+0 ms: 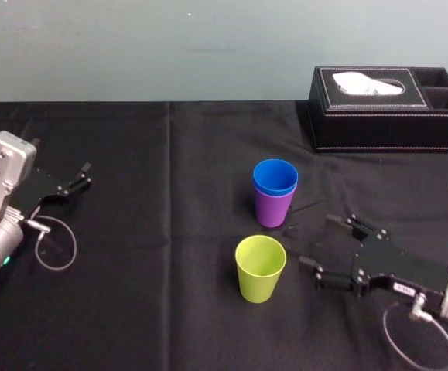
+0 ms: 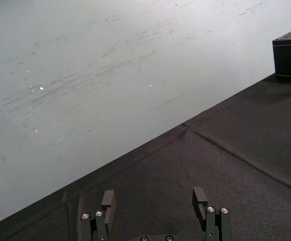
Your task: Stack the three plastic cups sequentially using one hand.
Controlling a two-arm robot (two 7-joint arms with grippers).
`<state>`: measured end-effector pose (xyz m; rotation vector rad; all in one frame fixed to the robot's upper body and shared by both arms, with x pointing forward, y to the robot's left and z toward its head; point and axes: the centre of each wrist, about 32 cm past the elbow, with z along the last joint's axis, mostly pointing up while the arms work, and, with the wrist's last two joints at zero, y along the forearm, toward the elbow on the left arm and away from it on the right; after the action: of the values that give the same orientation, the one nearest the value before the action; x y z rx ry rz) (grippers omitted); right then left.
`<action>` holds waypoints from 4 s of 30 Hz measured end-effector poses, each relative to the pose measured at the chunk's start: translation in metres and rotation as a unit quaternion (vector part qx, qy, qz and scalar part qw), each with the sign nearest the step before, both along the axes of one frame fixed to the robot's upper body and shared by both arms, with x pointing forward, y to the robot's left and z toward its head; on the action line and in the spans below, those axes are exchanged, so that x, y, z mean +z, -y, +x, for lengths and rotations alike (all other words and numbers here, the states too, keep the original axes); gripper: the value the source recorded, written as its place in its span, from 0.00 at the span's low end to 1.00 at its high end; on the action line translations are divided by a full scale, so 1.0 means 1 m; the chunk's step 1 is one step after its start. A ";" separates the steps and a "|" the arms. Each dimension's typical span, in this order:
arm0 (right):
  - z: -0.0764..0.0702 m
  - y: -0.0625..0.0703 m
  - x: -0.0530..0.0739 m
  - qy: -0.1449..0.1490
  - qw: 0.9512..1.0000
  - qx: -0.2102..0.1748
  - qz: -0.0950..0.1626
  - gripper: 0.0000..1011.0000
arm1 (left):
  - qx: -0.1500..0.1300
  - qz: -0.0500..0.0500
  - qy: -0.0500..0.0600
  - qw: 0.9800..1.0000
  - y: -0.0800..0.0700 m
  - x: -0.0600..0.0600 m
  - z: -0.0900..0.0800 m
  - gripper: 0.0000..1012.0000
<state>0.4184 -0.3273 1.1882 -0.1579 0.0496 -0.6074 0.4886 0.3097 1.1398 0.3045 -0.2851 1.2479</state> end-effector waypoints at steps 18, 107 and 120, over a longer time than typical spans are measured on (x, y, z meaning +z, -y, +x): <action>-0.003 -0.014 -0.034 -0.035 0.999 0.027 -0.028 0.99 | 0.000 0.000 0.000 1.000 0.000 0.000 0.000 1.00; 0.022 -0.055 -0.022 -0.019 0.999 0.035 -0.024 0.73 | 0.000 0.000 0.000 1.000 0.000 0.000 0.000 1.00; -0.010 -0.047 0.040 -0.024 0.999 -0.020 -0.034 0.73 | 0.000 0.000 0.000 1.000 0.000 0.000 0.000 1.00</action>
<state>0.4086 -0.2802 1.2287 -0.2383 0.0795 -0.6454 0.4886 0.3097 1.1398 0.3045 -0.2850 1.2479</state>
